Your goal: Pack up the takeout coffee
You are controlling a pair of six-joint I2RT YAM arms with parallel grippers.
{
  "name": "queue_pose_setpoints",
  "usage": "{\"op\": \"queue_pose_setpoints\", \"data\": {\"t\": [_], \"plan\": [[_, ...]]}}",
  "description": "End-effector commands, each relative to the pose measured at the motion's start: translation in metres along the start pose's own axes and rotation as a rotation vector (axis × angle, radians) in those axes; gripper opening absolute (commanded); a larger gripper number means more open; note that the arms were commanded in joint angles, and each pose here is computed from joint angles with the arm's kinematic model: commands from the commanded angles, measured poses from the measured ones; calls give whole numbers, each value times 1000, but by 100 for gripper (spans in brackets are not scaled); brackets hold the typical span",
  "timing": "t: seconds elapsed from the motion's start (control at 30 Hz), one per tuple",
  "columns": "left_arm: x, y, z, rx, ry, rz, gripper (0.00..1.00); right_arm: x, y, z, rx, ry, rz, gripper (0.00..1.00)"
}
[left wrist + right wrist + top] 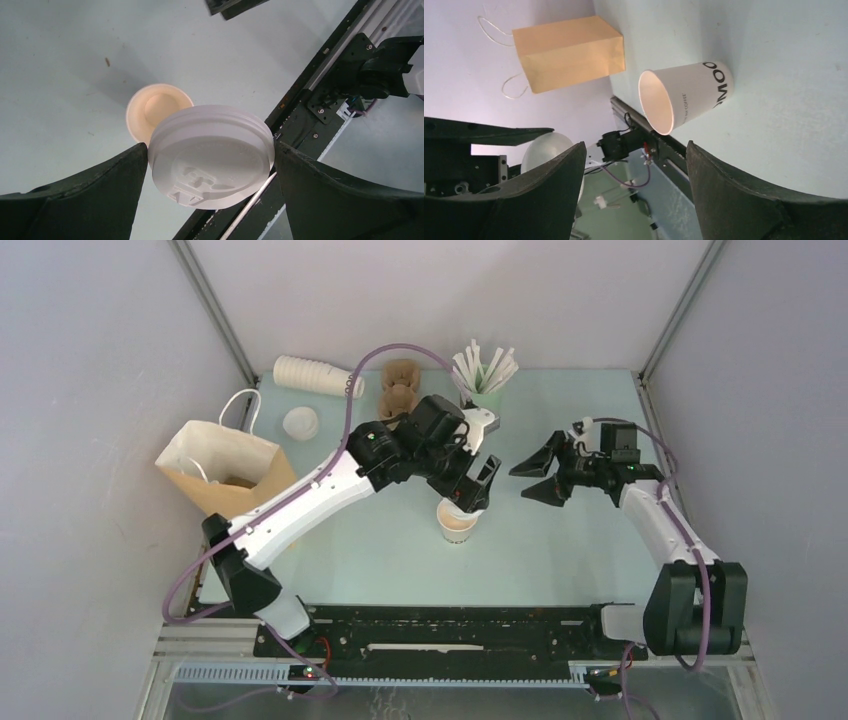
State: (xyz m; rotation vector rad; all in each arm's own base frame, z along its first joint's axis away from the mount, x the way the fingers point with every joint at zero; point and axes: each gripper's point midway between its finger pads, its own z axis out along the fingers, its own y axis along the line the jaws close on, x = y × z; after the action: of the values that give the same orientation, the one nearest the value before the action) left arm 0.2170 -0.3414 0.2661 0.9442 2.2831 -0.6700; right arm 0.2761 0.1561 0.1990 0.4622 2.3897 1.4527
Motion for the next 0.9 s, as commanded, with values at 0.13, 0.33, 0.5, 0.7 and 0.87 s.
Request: {"op": "queue_pose_setpoints", "data": {"t": [0.13,0.33,0.5,0.7,0.87], "plan": [[8,-12,13,74,21,73,100,27,66,22,-171,181,-98,82],[15,-12,19,67,55,82,100,36,76,22,-186,188,-125,81],[19,-8,22,50,72,82,100,57,76,29,-178,255,-148,71],[21,0,24,5,101,88,100,76,75,34,-157,288,-194,61],[18,4,23,-23,98,83,100,85,76,40,-165,327,-204,49]]}}
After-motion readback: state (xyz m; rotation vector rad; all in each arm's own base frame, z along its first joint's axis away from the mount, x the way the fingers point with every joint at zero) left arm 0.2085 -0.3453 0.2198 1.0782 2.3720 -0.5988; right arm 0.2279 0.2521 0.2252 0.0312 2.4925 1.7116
